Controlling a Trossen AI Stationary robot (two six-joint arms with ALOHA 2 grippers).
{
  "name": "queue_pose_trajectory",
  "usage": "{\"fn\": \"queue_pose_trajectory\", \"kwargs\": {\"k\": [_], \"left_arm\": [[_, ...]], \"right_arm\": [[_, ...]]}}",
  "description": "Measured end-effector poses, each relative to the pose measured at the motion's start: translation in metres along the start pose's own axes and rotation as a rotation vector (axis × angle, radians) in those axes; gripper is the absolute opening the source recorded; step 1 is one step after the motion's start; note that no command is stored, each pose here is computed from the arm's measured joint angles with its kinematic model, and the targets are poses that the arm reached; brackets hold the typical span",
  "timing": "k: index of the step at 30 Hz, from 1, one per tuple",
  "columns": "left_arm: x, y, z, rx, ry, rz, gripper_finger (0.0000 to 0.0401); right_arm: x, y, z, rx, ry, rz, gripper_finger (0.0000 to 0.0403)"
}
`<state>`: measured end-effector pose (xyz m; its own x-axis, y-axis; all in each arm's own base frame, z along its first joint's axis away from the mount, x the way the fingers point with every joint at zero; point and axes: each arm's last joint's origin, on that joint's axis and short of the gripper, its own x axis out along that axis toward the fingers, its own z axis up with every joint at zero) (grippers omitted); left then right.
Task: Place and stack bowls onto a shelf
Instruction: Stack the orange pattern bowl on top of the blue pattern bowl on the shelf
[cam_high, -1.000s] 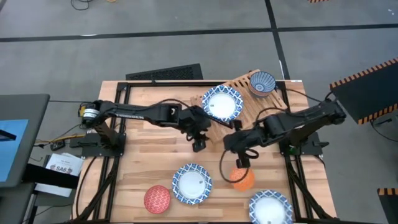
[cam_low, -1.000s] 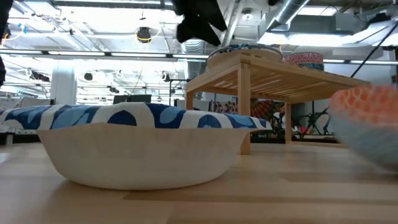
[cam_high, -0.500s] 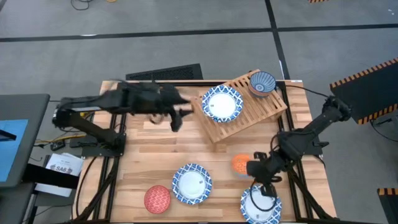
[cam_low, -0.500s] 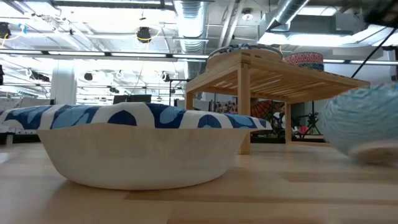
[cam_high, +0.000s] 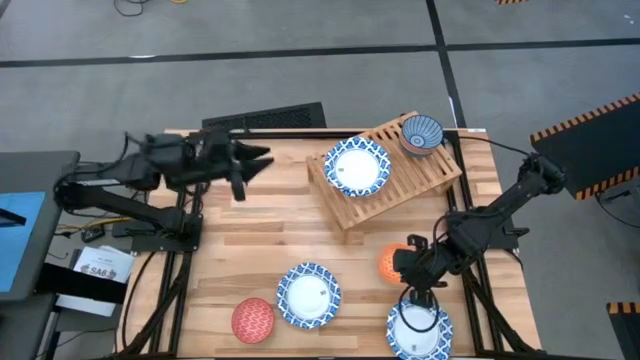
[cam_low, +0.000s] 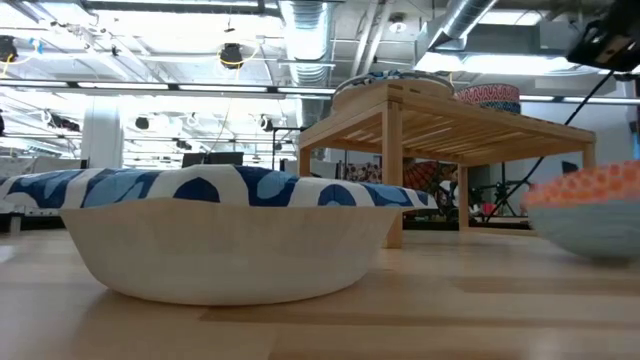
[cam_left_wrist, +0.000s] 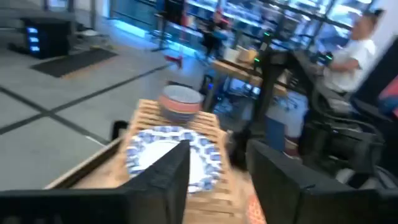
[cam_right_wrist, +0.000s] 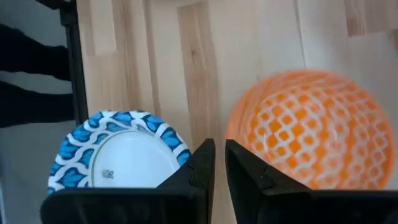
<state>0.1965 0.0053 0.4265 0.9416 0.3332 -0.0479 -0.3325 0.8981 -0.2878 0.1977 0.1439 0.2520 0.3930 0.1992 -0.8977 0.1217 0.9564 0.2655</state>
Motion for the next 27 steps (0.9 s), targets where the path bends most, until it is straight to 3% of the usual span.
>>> {"fn": "queue_pose_trajectory", "kwargs": {"k": [4,6,12,14,18,24,27], "left_arm": [[0.006,0.005,-0.03,0.011,0.039,-0.001,0.0045],[0.001,0.006,-0.029,-0.041,-0.05,-0.036,0.0013],[0.001,0.012,-0.065,-0.077,-0.061,-0.057,0.0001],[0.001,0.012,-0.064,-0.111,-0.132,-0.08,0.0],[0.001,0.014,-0.071,-0.138,-0.16,-0.085,0.0],[0.001,0.014,-0.074,-0.138,-0.152,-0.093,0.0],[0.002,0.015,-0.077,-0.129,-0.134,-0.088,0.0]], "right_arm": [[-0.002,-0.002,0.002,0.016,-0.013,0.006,0.0066],[-0.005,-0.003,0.002,0.035,-0.012,0.005,0.0067],[-0.018,-0.013,-0.002,0.191,-0.021,-0.028,0.0073],[-0.023,-0.02,-0.008,0.258,-0.008,-0.086,0.0085],[-0.027,-0.037,-0.028,0.424,0.013,-0.147,0.0132],[-0.023,-0.058,-0.059,0.7,-0.019,-0.077,0.022],[-0.018,-0.066,-0.071,0.795,-0.015,-0.085,0.0243]]}}
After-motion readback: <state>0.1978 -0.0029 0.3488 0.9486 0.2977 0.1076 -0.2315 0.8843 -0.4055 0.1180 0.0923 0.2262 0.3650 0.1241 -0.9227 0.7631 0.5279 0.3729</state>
